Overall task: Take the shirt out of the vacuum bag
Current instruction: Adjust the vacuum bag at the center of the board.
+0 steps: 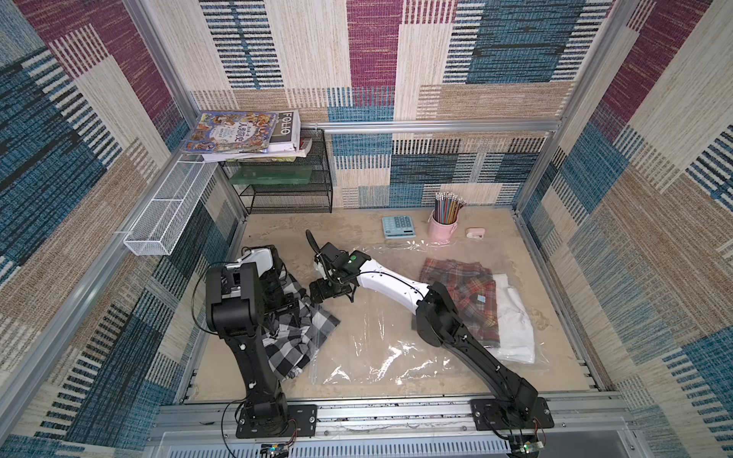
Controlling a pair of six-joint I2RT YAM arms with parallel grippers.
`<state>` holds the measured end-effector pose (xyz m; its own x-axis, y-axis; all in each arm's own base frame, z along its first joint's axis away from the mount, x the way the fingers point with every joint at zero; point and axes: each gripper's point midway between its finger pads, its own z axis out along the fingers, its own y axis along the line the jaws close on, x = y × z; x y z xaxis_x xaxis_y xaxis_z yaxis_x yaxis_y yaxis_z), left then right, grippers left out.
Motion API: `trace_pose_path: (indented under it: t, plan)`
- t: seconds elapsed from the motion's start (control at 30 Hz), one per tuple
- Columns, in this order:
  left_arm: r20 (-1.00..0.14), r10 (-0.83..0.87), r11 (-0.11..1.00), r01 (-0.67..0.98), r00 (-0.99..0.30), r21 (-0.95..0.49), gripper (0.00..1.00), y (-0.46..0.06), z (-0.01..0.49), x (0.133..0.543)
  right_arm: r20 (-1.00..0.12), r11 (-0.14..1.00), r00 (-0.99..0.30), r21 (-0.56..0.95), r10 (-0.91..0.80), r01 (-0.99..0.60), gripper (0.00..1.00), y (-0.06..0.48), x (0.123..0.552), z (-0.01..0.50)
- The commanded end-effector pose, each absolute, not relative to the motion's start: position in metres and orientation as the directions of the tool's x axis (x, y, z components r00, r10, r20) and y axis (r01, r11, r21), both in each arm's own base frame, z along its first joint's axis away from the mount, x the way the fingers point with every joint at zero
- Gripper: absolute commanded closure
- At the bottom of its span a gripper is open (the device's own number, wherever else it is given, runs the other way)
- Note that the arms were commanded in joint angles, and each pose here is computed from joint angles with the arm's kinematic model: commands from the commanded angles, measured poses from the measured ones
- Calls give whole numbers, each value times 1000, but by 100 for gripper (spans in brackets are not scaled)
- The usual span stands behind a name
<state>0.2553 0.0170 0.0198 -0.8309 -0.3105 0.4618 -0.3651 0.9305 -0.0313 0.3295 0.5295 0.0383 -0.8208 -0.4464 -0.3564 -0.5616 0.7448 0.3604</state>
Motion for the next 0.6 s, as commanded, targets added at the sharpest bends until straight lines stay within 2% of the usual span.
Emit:
trace_pose_path:
  t: [0.0, 0.07, 0.13, 0.3, 0.47, 0.57]
  plan:
    - [329, -310, 927, -361, -892, -105, 24, 15, 4, 291, -299, 768, -820, 300, -487, -566, 30, 515, 322, 15]
    - [327, -309, 928, -358, -893, -101, 24, 16, 5, 291, -281, 772, -817, 277, -504, -572, 46, 510, 319, 7]
    - [327, -307, 930, -355, -894, -99, 24, 17, 5, 290, -271, 774, -817, 272, -508, -572, 71, 507, 317, 4]
    - [330, -308, 929, -356, -892, -97, 24, 16, 5, 289, -281, 784, -824, 268, -493, -560, 100, 505, 320, 11]
    - [329, -311, 928, -359, -892, -95, 24, 18, 5, 288, -253, 810, -851, 271, -461, -519, 100, 487, 325, 20]
    - [322, -319, 925, -366, -892, -98, 24, 20, 7, 290, -238, 843, -856, 190, -458, -504, 100, 460, 331, 16]
